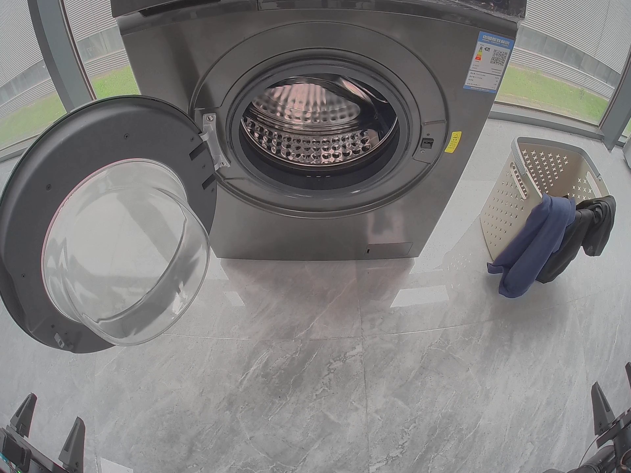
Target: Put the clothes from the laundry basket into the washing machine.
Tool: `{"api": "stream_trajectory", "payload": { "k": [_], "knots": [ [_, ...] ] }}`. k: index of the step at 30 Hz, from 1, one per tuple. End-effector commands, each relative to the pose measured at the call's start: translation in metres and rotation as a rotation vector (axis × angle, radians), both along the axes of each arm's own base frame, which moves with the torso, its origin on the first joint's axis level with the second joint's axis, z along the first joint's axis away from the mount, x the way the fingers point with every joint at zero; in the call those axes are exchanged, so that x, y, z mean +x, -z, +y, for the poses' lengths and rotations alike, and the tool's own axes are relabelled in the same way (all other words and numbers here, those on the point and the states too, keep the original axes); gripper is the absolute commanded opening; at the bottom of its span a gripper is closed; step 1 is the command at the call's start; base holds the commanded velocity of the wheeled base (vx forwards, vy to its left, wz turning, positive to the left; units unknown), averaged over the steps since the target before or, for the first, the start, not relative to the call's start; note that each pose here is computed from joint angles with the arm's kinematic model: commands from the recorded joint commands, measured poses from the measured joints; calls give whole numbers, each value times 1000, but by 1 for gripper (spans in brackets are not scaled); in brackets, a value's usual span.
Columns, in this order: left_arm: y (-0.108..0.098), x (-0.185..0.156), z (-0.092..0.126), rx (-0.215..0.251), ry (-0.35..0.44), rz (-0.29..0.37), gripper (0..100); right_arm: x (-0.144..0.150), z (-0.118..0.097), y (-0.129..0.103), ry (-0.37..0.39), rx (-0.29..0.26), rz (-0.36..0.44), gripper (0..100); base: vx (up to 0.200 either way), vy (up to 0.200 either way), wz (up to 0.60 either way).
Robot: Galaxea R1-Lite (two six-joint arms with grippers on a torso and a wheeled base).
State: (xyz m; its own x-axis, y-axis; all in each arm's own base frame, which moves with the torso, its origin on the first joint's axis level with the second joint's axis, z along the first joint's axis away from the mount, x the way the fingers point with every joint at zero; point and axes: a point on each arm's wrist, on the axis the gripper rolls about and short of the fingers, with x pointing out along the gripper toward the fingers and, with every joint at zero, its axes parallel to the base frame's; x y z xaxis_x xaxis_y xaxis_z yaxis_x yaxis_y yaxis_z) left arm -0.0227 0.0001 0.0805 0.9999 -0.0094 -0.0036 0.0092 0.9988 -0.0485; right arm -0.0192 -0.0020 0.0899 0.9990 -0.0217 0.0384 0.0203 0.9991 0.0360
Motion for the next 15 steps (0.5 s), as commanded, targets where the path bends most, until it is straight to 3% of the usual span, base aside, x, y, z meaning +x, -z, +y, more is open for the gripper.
{"api": "stream_trajectory", "payload": {
  "k": [1,6,12,15],
  "knots": [
    [5,0,0,1,0,-2,100,-4,1,7,29,-6,-33,100,0,0,0],
    [5,0,0,-1,0,-2,100,-4,1,14,21,-4,51,100,0,0,0],
    [5,0,0,-1,0,-2,100,-4,1,14,12,-6,49,100,0,0,0],
    [5,0,0,1,0,-2,100,-4,1,14,11,-10,49,100,0,-200,0]
  ]
}}
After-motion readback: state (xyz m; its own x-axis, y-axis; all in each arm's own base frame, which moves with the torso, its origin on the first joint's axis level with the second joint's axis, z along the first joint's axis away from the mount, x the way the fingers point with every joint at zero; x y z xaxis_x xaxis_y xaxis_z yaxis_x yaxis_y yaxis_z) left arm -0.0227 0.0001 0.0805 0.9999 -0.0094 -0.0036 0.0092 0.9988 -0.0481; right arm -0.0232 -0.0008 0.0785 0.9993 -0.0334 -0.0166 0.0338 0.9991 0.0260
